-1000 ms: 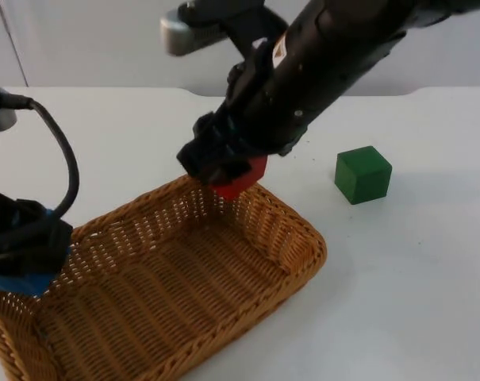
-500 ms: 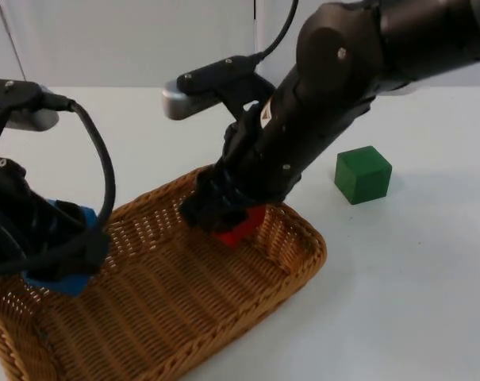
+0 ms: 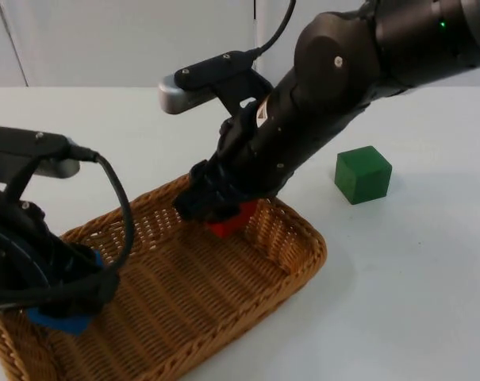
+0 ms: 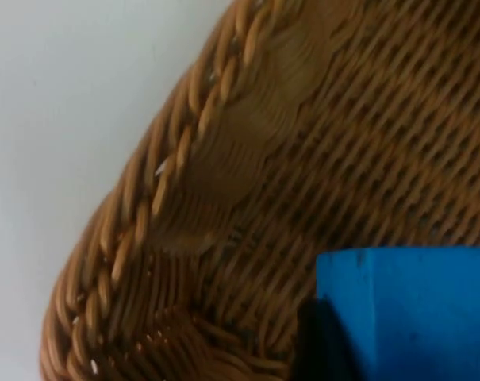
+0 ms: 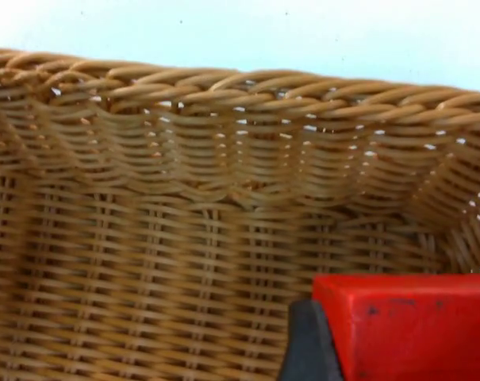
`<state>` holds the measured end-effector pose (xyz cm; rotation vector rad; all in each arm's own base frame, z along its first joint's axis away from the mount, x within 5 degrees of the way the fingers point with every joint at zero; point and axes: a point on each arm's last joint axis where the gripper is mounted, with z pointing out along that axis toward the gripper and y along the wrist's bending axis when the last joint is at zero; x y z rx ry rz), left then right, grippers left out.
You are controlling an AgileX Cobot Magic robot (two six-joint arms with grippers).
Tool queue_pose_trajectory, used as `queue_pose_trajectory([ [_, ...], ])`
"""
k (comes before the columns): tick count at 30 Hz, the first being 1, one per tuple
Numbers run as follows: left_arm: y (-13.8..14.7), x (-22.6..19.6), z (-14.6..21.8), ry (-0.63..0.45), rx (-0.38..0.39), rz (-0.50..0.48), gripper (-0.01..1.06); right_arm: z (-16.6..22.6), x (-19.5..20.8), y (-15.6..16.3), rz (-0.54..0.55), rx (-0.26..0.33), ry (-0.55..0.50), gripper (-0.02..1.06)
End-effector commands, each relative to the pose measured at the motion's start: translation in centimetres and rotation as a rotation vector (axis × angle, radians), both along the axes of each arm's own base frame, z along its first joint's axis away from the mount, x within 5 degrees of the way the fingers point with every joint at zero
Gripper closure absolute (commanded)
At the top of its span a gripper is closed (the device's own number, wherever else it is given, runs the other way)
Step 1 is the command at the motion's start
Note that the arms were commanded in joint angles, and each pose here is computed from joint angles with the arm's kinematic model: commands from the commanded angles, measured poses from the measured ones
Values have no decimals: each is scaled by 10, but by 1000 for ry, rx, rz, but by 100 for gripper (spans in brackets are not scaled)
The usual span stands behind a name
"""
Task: Pick up one cube with each hand and place exactly two cubes into the same basket, leaving the remaining cube outside.
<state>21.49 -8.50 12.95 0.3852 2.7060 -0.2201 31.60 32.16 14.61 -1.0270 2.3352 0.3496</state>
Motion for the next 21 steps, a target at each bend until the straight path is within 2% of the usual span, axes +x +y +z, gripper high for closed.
queue_pose_trajectory([
  [1, -1, 1, -4, -3, 9, -8, 105, 4, 1, 3, 9, 18, -25, 105],
  [18, -1, 1, -21, 55, 47, -42, 105, -32, 1, 4, 12, -36, 25, 105],
  [20, -1, 0, -22, 59, 48, -42, 102, -33, 1, 4, 12, -42, 34, 101],
  [21, -1, 0, -22, 60, 47, -40, 94, -33, 0, 3, 13, -48, 41, 95],
])
